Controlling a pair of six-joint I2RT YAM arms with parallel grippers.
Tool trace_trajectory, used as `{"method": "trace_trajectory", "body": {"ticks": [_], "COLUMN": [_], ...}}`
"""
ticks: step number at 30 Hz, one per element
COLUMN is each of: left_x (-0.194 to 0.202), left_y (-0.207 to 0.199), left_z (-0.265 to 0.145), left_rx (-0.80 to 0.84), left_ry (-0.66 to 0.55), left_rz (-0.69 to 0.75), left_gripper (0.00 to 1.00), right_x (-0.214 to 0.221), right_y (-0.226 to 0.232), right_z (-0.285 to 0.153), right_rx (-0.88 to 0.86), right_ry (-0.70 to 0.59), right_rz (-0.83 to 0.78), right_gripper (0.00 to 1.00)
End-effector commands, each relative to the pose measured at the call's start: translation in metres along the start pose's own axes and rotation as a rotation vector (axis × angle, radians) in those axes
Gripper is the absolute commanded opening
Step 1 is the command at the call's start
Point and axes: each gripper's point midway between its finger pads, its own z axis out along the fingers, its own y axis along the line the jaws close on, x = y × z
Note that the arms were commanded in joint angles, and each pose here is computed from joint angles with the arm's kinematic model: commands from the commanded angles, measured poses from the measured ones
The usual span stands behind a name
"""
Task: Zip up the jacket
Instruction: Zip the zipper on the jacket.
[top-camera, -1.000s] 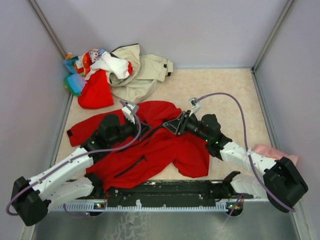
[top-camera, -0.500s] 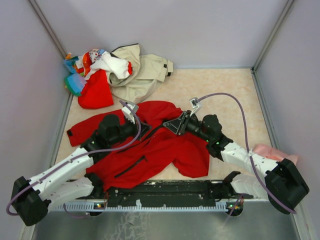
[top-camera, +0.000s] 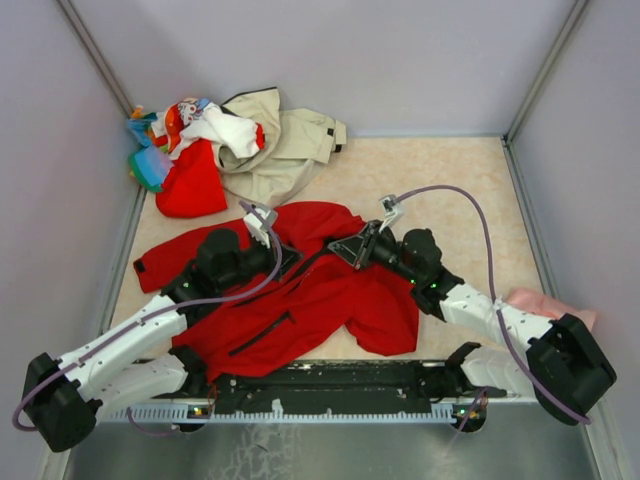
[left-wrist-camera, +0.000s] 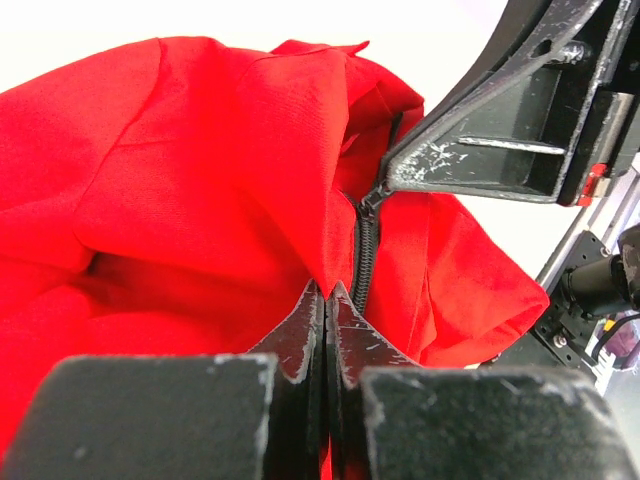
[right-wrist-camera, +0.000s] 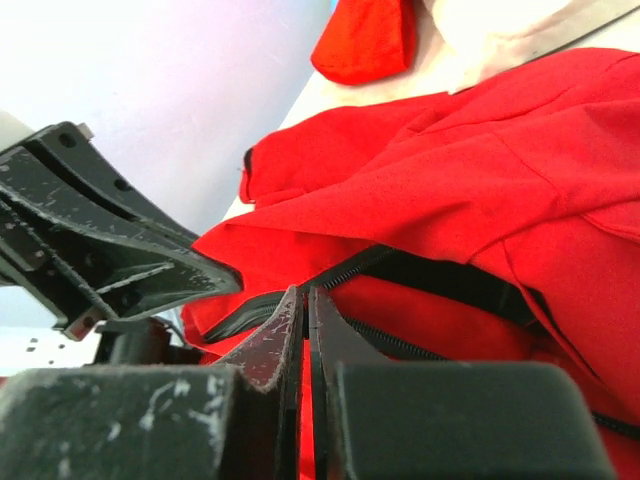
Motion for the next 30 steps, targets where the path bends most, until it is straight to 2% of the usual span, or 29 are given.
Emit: {"method": "trace_trajectory", "body": {"ticks": [1, 7, 13, 24, 30], "left_x": [-0.017, -0.004, 0.011, 0.016, 0.023], "left_y": [-0.016, -0.023, -0.018, 0.003, 0.006], "left_z": [-0.005, -0.011, -0.016, -0.036, -0.039], "left_rx": [0.064, 0.088, 0.057, -0.087, -0.101], "left_ry": [-0.029, 0.073, 0.151, 0.173, 0.198], "left_rz": [0.011, -0.002, -0.019, -0.032, -0.04], "left_gripper": [0.0, 0.0, 0.0, 0.0, 0.0], "right_x": [-0.02, -0.047, -0.062, -0.101, -0.131], "right_y": [-0.014, -0.046, -0.063, -0.098, -0.112], "right_z": [-0.002, -0.019, -0.029, -0.071, -0.089], "right_rx": [0.103, 0.319, 0.439, 0.743, 0.821], "right_ry": [-0.077, -0.157, -0.192, -0.323, -0.406], "right_rz": [-0.108, -0.265, -0.363, -0.496, -0.5], "right_gripper": [0.0, 0.0, 0.0, 0.0, 0.0]}}
